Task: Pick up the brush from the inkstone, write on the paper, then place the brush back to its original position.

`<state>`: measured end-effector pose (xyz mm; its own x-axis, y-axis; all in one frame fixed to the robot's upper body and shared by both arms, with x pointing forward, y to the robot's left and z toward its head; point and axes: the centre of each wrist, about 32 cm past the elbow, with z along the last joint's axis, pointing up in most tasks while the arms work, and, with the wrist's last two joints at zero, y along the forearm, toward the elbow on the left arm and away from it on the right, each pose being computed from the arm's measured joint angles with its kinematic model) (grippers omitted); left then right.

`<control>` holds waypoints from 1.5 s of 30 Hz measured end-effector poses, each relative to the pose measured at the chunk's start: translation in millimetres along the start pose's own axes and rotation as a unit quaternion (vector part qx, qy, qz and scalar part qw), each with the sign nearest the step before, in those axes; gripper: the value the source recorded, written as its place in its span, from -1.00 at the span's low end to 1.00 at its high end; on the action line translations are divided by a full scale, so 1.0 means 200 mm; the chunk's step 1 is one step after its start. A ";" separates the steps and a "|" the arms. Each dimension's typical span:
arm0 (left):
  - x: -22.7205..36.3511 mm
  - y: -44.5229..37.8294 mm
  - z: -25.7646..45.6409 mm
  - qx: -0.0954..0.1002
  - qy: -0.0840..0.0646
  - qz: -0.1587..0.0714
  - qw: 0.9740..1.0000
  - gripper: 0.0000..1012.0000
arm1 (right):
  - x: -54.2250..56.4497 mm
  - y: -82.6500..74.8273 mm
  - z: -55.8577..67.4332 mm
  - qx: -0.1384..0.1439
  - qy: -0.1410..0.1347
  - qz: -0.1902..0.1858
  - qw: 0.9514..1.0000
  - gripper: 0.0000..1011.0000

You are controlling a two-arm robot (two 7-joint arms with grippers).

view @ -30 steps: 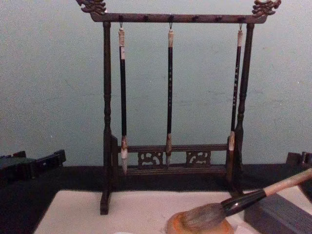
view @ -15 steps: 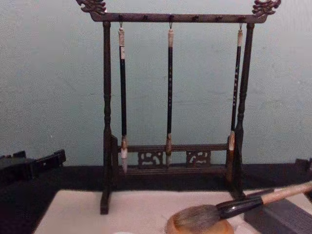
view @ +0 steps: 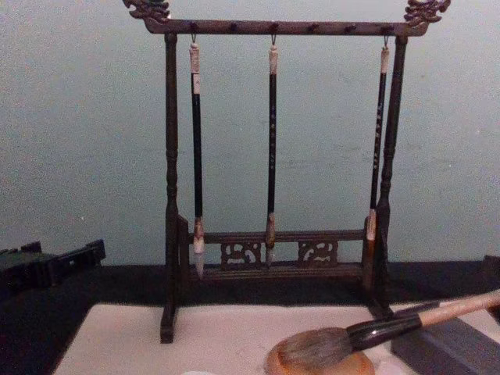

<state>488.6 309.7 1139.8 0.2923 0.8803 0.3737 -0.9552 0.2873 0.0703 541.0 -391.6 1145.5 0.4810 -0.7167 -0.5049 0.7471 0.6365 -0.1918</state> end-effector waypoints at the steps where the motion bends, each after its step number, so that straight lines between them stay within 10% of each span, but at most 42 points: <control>1: 0.000 0.000 0.000 0.000 0.000 0.000 1.000 0.98 | 0.00 0.00 0.00 0.000 -0.001 -0.001 1.000 0.99; 25: 0.000 0.000 0.000 0.000 0.000 0.000 1.000 0.98 | -0.18 -0.15 0.07 0.014 -0.125 -0.057 0.990 0.99; 45: 0.000 0.000 0.000 0.000 0.000 0.000 1.000 0.98 | -0.49 -0.20 0.08 0.037 -0.295 -0.075 0.952 0.99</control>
<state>488.6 309.7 1139.8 0.2923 0.8803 0.3737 -0.9553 0.2873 0.0702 471.8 -351.6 1216.2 0.5235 -0.8473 0.0893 0.8477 0.5075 -0.1545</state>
